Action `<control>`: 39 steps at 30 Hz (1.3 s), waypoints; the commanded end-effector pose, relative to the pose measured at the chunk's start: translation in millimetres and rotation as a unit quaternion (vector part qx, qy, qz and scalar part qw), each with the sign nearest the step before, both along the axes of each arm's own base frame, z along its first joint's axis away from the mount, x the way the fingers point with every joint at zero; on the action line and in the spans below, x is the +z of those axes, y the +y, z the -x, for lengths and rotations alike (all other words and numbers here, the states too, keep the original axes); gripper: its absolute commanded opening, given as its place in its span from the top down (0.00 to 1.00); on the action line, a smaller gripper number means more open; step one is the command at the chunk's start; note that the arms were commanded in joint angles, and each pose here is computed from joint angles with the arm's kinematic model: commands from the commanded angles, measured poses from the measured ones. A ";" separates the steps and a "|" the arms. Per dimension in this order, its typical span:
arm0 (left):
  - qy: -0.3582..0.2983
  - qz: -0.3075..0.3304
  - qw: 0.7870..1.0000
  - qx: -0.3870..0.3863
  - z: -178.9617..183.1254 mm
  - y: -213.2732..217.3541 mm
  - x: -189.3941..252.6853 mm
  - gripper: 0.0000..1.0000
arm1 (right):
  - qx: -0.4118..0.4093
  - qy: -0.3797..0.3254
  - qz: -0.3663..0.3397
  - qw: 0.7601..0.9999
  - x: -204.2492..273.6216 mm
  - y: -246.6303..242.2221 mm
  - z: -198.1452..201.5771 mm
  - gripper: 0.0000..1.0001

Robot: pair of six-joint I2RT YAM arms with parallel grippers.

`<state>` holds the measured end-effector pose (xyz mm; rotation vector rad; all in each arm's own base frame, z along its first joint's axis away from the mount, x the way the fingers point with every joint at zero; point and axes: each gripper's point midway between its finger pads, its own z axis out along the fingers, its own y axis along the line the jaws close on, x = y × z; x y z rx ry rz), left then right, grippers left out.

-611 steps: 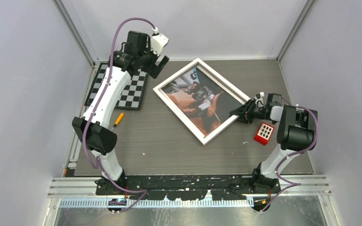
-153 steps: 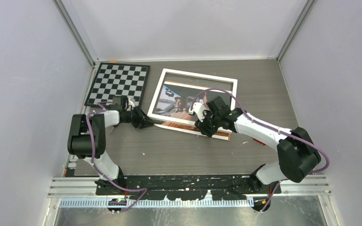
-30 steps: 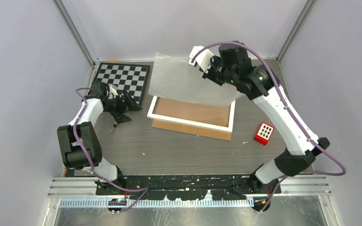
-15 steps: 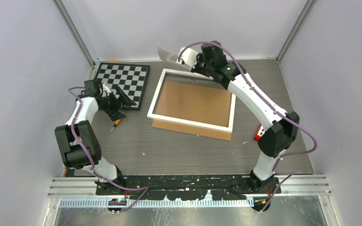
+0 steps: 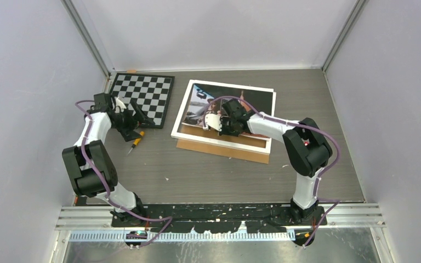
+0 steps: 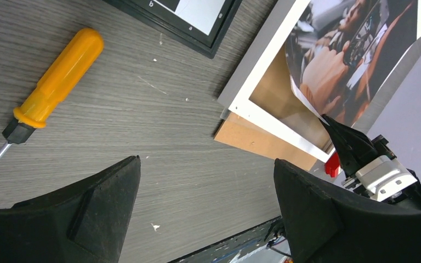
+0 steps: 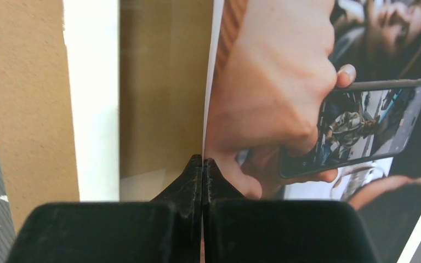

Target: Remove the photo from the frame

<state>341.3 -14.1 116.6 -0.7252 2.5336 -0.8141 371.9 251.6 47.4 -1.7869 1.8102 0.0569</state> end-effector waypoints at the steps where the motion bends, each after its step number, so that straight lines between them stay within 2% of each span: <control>1: -0.007 -0.024 1.000 -0.016 5.1 7.4 4.1 0.07 | 0.044 -0.039 -0.054 0.997 15.4 31.6 -6.9 1.00; 11: -0.023 -0.016 0.999 -0.021 0.4 4.4 5.4 0.07 | 0.046 -0.009 -0.070 0.996 23.4 39.2 8.1 0.99; 16: -0.067 -0.044 0.994 -0.070 -4.1 -4.2 16.7 0.09 | 0.055 0.007 -0.055 0.997 19.6 32.7 20.8 0.99; 17: -0.078 -0.053 0.992 -0.082 -5.2 -6.5 20.0 0.09 | 0.055 0.012 -0.055 0.997 20.9 32.1 23.4 0.94; 20: -0.107 -0.079 0.984 -0.121 -11.0 -14.4 28.0 0.09 | 0.043 0.026 -0.068 0.996 29.4 33.3 28.5 0.63; 26: -0.154 -0.123 0.961 -0.195 -25.8 -28.6 38.4 0.08 | -0.010 0.030 -0.121 0.992 72.4 40.4 22.8 0.28; 29: -0.177 -0.139 0.943 -0.245 -36.8 -41.3 40.0 0.07 | -0.067 0.045 -0.152 0.985 95.5 31.3 15.6 0.19; 33: -0.197 -0.162 0.912 -0.322 -53.0 -61.8 36.0 0.07 | -0.181 0.100 -0.186 0.961 112.4 -4.5 3.5 0.16; 36: -0.189 -0.176 0.895 -0.364 -64.8 -78.7 25.4 0.06 | -0.272 0.142 -0.200 0.931 114.3 -40.2 -3.5 0.15; 39: -0.181 -0.180 0.891 -0.377 -81.7 -86.6 16.2 0.05 | -0.370 0.177 -0.216 0.886 109.2 -78.4 -10.5 0.13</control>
